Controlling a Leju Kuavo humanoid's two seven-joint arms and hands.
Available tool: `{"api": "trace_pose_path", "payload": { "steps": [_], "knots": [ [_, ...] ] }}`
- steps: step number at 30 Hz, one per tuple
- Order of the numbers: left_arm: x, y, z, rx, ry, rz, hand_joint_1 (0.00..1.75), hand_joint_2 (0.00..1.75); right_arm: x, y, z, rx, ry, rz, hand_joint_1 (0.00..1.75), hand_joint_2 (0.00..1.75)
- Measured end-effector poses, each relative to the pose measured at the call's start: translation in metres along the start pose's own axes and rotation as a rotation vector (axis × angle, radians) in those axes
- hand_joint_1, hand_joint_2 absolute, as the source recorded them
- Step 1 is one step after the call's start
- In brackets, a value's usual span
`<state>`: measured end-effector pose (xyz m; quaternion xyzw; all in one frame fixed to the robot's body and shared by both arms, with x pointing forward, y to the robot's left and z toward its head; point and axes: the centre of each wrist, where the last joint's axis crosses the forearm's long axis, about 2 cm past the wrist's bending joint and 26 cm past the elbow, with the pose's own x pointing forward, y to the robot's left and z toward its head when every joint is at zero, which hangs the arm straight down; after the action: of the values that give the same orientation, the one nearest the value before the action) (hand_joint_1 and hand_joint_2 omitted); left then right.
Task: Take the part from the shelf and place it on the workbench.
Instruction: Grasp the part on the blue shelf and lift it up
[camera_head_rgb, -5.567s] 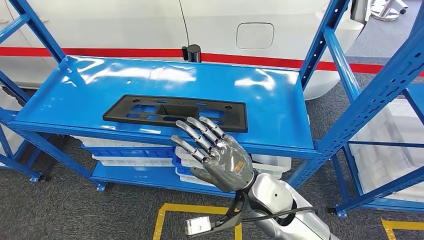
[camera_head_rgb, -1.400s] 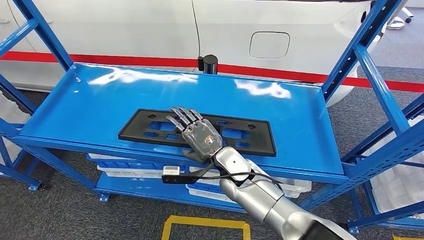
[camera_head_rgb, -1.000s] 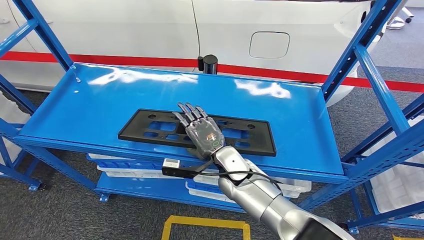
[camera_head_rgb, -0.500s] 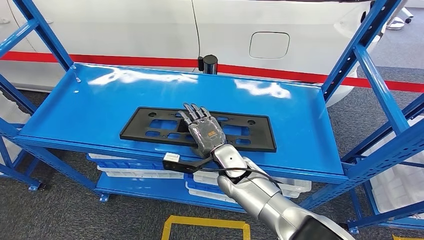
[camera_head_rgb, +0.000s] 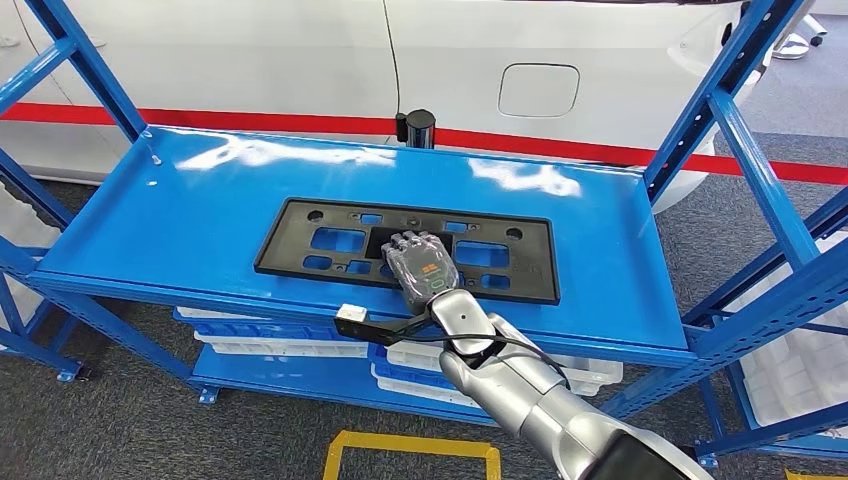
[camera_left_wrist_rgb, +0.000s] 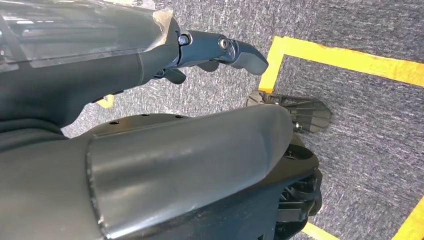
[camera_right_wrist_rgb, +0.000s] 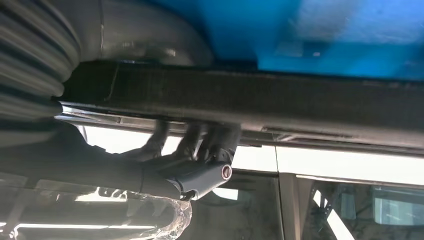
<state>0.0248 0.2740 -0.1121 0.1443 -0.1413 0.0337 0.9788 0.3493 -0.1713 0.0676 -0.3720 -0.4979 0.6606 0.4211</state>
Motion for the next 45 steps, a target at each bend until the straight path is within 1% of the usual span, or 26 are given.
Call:
{"api": "trace_pose_path", "payload": {
  "steps": [13, 17, 29, 33, 40, 43, 45],
  "knots": [
    [0.0, 0.0, 0.0, -0.004, -0.013, -0.001, 0.0, 0.0, -0.005, 0.0, 0.0, 0.001, 0.018, 0.002, 1.7, 1.75],
    [0.0, 0.0, 0.0, -0.006, -0.014, 0.0, 0.0, 0.0, -0.005, 0.0, 0.0, -0.001, 0.018, 0.005, 1.74, 1.75],
    [0.0, -0.001, 0.0, -0.017, -0.022, 0.003, 0.0, 0.0, -0.005, -0.007, 0.0, -0.056, 0.002, -0.017, 1.75, 1.75],
    [0.0, -0.001, 0.0, -0.019, -0.023, 0.002, 0.0, 1.75, -0.005, -0.01, 0.0, -0.077, -0.01, -0.026, 1.75, 1.75],
    [0.0, -0.002, 0.001, -0.004, -0.022, 0.009, 0.0, 1.75, 0.0, -0.023, -0.001, -0.143, -0.054, -0.054, 1.75, 1.75],
    [-0.001, -0.004, 0.002, 0.017, -0.013, 0.023, 0.0, 1.75, 0.004, -0.037, -0.002, -0.221, -0.087, -0.119, 1.75, 1.75],
    [-0.002, -0.006, 0.003, 0.021, -0.013, 0.027, 0.0, 1.75, 0.006, -0.054, -0.001, -0.291, -0.11, -0.166, 1.75, 1.75]
  ]
}}
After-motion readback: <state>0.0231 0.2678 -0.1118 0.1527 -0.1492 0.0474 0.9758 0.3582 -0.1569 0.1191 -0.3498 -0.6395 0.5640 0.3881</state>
